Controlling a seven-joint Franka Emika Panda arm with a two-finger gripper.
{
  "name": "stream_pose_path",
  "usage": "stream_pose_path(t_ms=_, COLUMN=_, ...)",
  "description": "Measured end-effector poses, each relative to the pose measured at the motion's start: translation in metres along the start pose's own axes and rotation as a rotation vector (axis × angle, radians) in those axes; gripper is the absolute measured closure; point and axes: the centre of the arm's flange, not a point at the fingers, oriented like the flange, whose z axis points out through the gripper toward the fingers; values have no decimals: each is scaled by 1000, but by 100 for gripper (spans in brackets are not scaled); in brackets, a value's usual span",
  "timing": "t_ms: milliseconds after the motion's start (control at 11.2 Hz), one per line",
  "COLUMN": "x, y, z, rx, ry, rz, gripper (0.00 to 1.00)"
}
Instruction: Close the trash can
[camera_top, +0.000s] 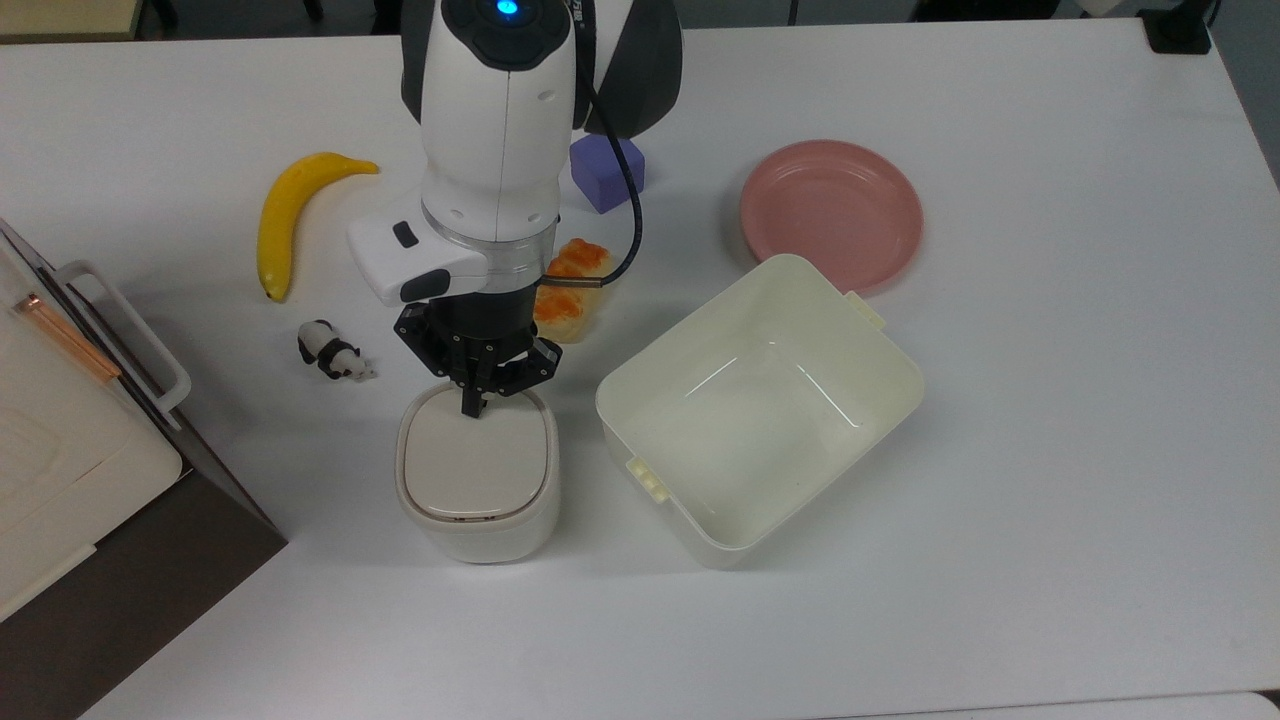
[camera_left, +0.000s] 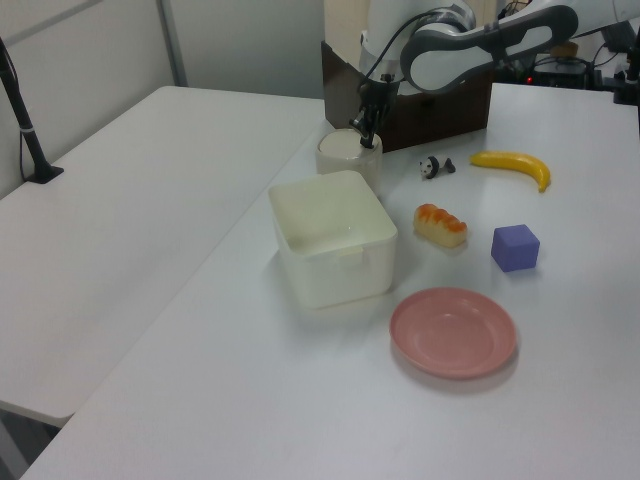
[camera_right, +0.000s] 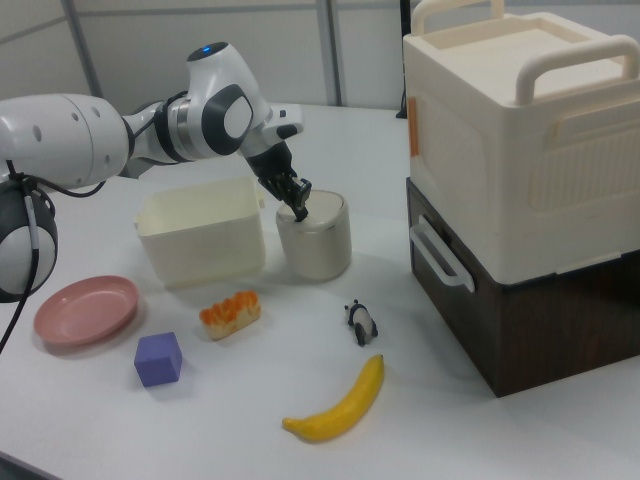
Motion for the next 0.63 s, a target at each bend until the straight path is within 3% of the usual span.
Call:
stream_pose_path(t_ms=268, x=6, y=1, z=-13, rx=7, ry=23, rz=6, gripper=99)
stream_pose_path(t_ms=626, x=31, y=17, z=-111, rx=102, ry=158, rz=83, gripper=99)
